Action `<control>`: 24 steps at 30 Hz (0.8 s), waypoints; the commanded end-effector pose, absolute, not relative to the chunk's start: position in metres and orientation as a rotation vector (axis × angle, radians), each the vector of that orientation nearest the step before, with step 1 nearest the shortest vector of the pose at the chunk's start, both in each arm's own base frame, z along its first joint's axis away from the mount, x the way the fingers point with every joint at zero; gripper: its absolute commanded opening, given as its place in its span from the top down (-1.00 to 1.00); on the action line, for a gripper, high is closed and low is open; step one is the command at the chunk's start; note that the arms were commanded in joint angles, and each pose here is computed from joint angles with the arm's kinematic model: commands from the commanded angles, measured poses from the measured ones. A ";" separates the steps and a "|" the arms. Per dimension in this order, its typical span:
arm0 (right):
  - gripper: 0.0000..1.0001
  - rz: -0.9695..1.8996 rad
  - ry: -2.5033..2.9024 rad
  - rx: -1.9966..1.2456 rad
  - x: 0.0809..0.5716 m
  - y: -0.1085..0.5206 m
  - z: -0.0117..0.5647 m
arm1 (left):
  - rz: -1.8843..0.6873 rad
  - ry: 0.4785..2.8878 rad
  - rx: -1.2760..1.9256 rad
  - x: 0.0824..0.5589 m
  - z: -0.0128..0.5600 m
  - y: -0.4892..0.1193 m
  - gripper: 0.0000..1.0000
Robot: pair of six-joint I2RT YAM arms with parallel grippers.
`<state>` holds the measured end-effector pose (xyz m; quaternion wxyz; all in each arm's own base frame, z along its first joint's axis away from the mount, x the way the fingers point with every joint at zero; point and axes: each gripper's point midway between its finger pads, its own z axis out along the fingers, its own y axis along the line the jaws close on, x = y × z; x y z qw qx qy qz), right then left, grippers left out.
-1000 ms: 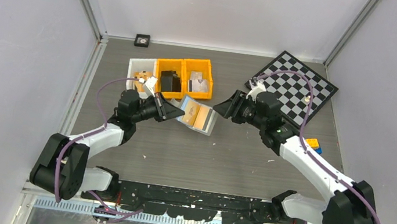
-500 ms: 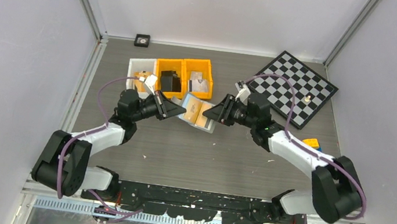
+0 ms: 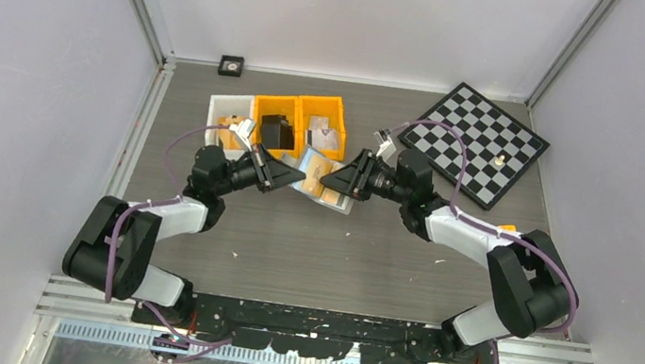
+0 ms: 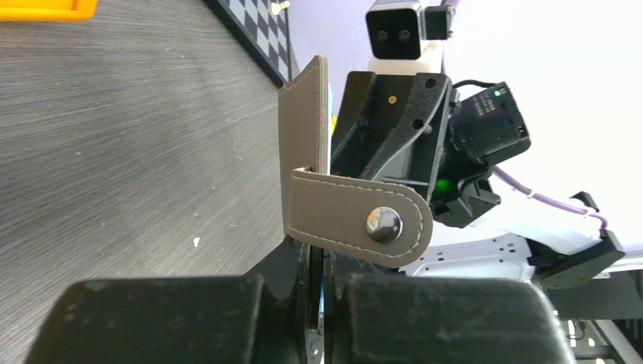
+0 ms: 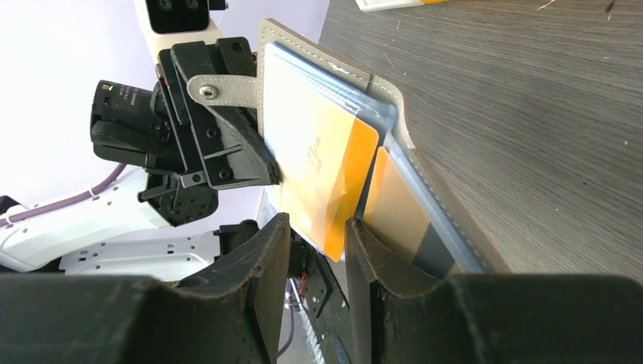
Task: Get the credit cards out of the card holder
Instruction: Remove the credit card from the card holder.
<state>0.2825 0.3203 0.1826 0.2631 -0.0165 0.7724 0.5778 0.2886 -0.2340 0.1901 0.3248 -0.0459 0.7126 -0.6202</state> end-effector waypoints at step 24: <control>0.17 1.683 1.965 -0.007 0.291 0.323 0.202 | -1.776 1.714 -0.008 0.279 0.225 -0.241 1.00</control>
